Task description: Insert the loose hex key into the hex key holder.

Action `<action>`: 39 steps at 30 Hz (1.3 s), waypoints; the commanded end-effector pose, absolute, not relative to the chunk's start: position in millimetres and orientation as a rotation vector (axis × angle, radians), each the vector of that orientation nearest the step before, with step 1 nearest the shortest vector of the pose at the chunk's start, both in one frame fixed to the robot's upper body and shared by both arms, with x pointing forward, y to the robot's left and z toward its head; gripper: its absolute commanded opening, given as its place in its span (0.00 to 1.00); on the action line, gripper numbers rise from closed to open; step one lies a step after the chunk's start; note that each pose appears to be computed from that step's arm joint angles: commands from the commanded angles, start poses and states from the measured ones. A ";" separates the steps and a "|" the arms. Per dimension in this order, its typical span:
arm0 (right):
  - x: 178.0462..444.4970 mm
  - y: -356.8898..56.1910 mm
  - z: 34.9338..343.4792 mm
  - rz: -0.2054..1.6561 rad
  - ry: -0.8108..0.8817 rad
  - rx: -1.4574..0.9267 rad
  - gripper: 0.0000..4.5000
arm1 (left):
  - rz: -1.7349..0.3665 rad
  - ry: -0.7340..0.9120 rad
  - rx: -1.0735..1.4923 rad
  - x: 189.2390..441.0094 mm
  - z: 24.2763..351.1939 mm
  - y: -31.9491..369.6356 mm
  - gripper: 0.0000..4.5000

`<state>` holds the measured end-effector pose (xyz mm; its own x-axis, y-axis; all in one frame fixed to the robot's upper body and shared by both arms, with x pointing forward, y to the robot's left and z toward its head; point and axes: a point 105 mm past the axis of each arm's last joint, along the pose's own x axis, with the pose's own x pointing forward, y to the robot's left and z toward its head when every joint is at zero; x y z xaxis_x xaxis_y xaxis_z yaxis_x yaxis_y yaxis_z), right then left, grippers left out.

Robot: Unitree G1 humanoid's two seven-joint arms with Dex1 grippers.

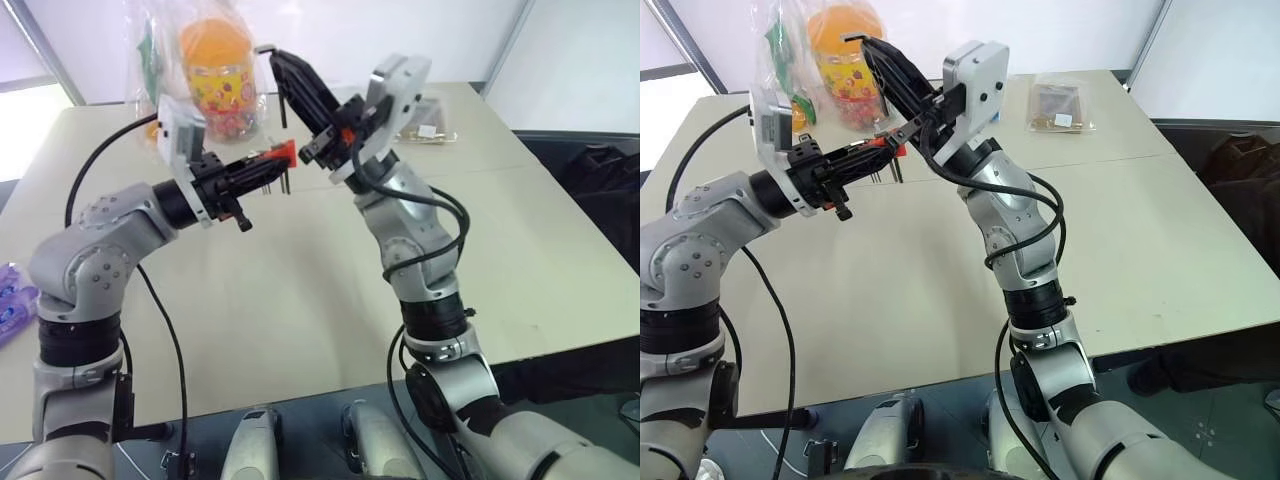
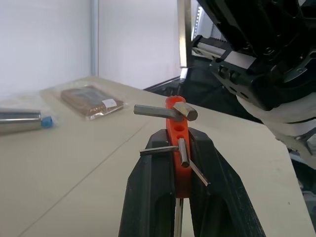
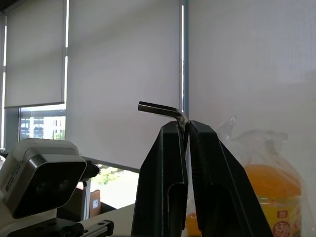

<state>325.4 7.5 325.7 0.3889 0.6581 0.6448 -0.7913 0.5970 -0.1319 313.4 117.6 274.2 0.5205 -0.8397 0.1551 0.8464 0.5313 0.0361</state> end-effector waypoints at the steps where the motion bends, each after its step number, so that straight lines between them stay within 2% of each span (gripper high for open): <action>1: 321.6 7.1 330.0 0.927 -0.749 0.214 0.01 | -1.017 -0.232 -0.015 305.5 292.0 117.4 0.00; 11: 325.8 4.0 323.7 0.917 -0.730 0.200 0.01 | -1.024 -0.228 -0.013 304.6 290.2 116.7 0.00; 39: 322.1 0.4 329.6 0.922 -0.753 0.186 0.01 | -1.007 -0.229 -0.017 311.1 291.3 119.2 0.00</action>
<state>333.9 1.2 313.1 0.4281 0.6636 0.6134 -0.7759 0.6180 -0.1270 315.2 118.8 274.2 0.5250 -0.8372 0.1532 0.8441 0.5352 0.0320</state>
